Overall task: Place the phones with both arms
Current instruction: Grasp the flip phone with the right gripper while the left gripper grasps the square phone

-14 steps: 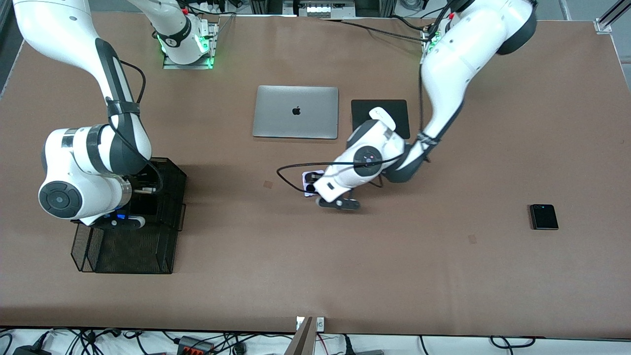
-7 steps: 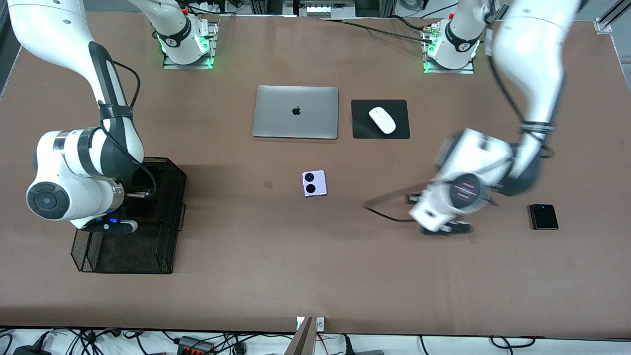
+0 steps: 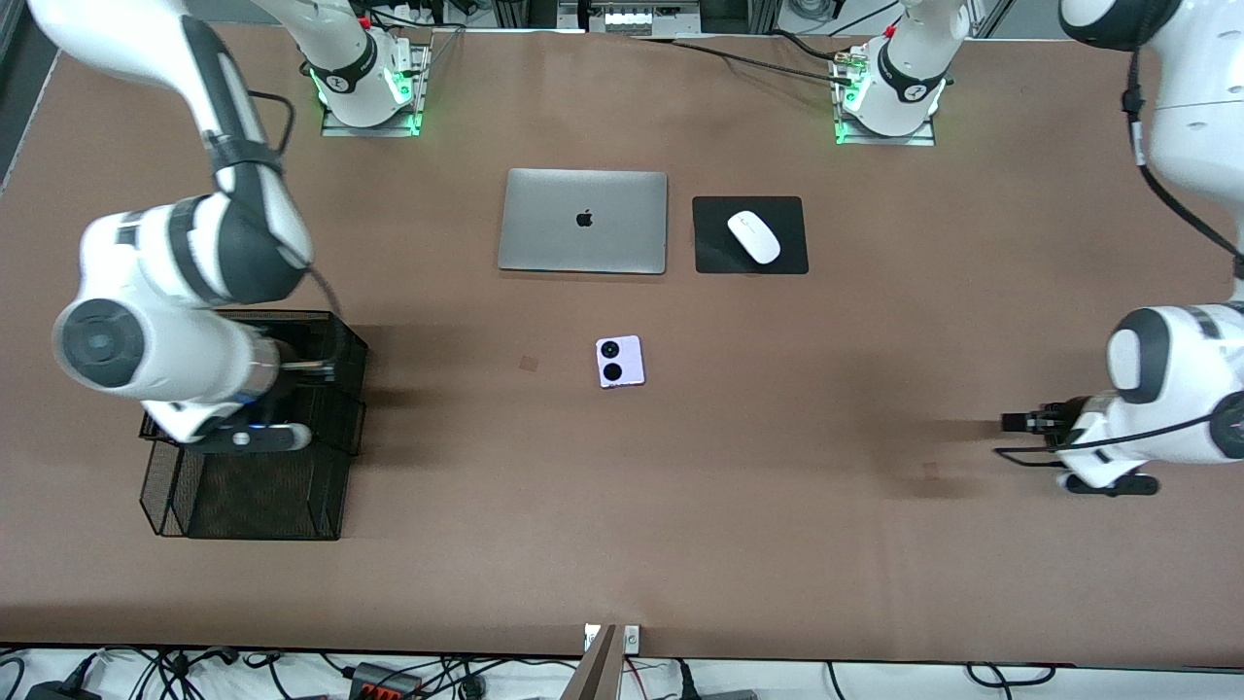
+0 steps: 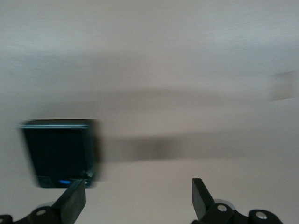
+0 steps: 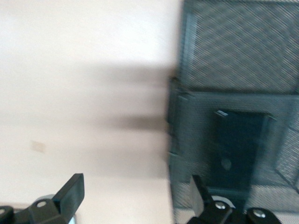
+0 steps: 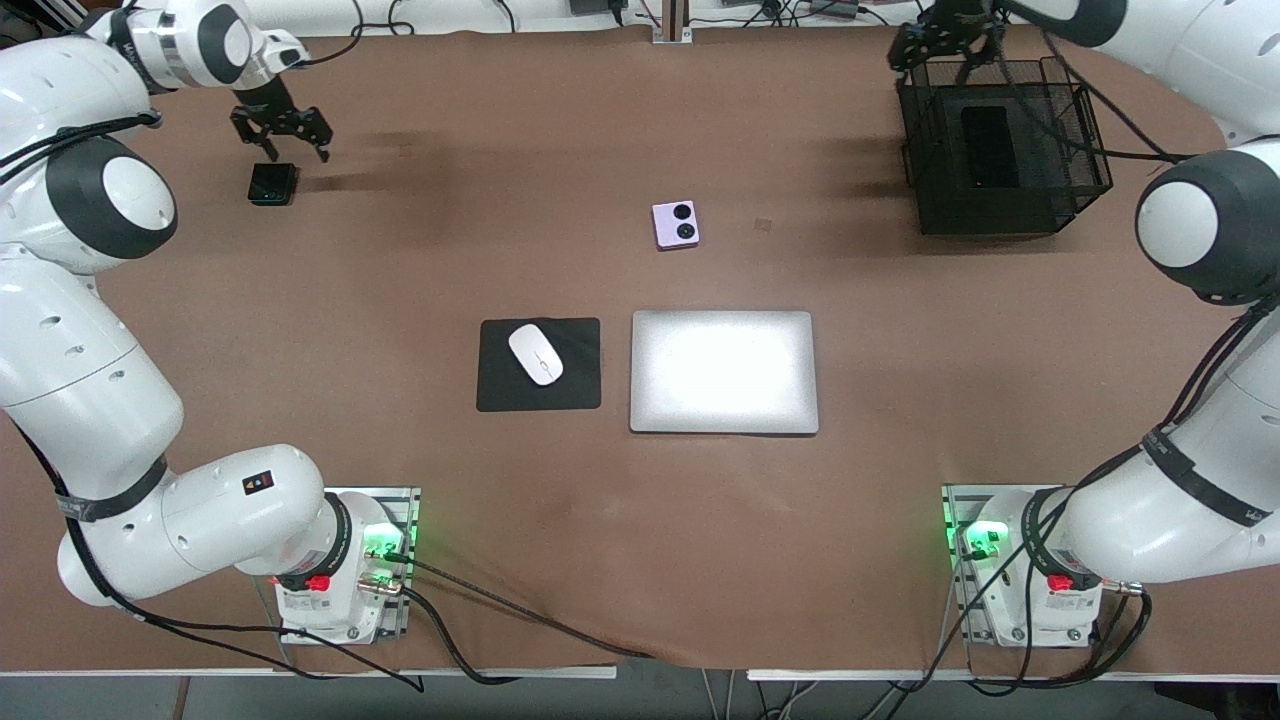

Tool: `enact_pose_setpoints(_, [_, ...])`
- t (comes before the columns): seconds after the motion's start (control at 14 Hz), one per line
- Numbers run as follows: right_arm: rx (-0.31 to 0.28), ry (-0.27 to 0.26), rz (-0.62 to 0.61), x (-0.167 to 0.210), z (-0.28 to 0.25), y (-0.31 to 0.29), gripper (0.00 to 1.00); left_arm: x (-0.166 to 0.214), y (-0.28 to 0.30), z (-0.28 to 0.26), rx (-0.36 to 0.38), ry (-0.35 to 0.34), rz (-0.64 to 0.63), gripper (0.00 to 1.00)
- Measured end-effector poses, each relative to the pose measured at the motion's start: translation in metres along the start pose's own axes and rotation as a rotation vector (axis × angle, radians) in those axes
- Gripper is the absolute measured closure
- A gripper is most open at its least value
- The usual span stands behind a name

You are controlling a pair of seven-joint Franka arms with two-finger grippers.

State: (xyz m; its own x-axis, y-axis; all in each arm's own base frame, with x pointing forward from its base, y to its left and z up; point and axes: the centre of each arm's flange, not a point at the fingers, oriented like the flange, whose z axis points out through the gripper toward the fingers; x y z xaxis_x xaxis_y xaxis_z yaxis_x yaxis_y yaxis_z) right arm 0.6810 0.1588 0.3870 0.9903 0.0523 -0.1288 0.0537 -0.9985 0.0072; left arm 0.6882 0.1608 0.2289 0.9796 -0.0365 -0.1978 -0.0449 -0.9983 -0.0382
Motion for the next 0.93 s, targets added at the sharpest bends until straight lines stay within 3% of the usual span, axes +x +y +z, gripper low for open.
enact_pose_setpoints(0.21, [0.011,0.047,-0.032,0.005,0.040,-0.071,0.00,-0.007,-0.029,0.001,0.072,-0.009,0.051,0.00])
enact_pose_setpoints(0.64, [0.047,0.147,-0.130,-0.022,0.105,-0.220,0.00,-0.011,-0.060,0.034,0.051,0.005,0.060,0.00])
enact_pose_setpoints(0.93, [0.068,0.191,-0.221,-0.048,0.136,-0.286,0.00,-0.011,-0.064,0.046,0.037,0.009,0.054,0.00])
